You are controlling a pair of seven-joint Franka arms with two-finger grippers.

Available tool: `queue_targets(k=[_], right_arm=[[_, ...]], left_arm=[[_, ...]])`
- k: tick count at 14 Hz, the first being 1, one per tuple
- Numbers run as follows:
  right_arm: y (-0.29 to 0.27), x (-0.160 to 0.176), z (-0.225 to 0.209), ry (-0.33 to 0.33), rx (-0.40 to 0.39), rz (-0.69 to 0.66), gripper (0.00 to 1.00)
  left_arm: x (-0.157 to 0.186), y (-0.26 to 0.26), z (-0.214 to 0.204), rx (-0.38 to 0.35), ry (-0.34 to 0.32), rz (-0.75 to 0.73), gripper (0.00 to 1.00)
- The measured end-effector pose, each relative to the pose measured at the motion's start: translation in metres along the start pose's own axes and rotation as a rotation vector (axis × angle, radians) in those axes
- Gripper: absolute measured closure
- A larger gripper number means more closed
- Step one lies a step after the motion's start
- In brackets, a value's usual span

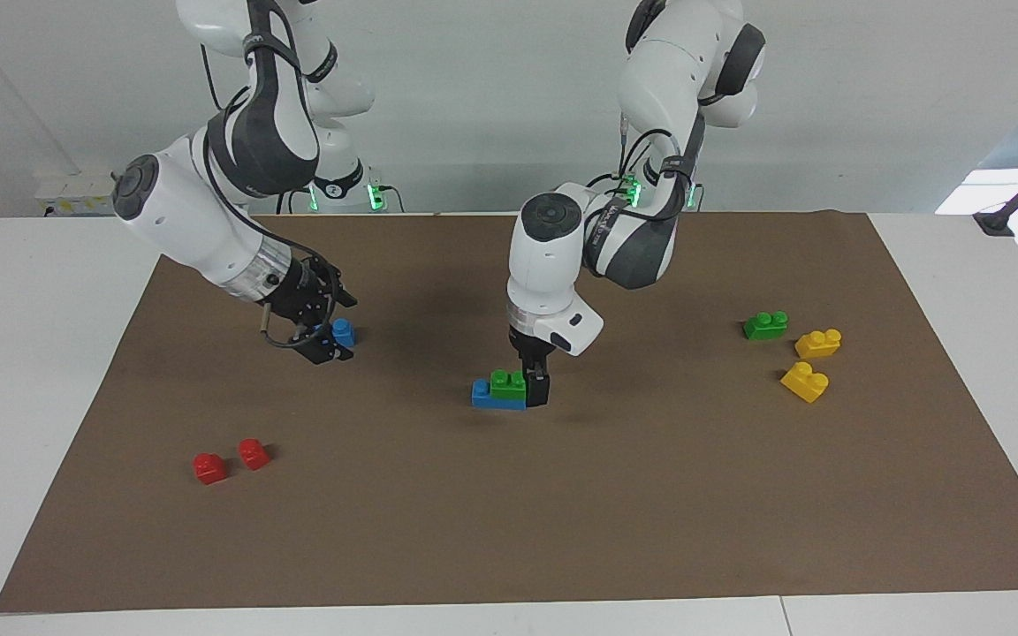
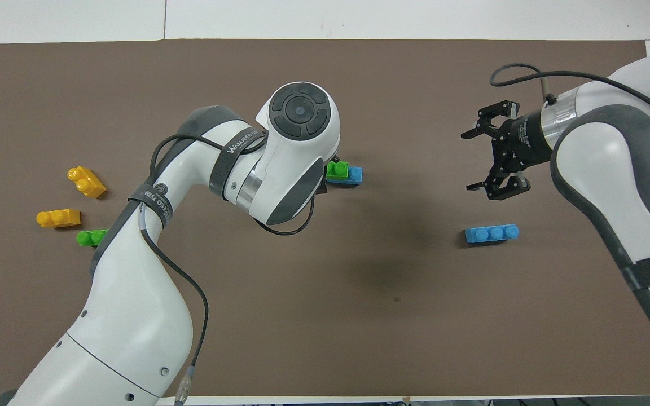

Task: Remove green block with left arm and hold with right
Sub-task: 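Lift the bricks with the left gripper while the right gripper approaches them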

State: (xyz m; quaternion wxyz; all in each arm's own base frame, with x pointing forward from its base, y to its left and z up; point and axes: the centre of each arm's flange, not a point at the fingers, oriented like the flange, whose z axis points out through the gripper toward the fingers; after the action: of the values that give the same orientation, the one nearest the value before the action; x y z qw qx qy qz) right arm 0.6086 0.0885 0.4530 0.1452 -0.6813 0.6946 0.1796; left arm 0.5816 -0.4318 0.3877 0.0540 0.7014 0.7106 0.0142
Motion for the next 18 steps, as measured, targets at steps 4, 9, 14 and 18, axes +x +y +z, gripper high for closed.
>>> queue_targets(k=[4,9,14,18], right_arm=[[-0.004,-0.029,0.034,0.006,0.012,0.033,0.00],[0.002,-0.037,0.059,0.019,0.020,0.028,0.00],[0.010,-0.040,0.095,0.014,0.063,0.040,0.00],[0.010,-0.049,0.121,0.018,0.084,0.036,0.00]], left_arm=[[-0.004,-0.007,0.012,-0.006,-0.006,-0.017,0.00],[-0.004,-0.011,0.019,-0.002,-0.001,-0.016,0.00],[-0.008,-0.017,0.026,-0.002,-0.004,-0.021,0.00],[-0.011,-0.026,0.037,0.001,-0.005,-0.020,0.00]])
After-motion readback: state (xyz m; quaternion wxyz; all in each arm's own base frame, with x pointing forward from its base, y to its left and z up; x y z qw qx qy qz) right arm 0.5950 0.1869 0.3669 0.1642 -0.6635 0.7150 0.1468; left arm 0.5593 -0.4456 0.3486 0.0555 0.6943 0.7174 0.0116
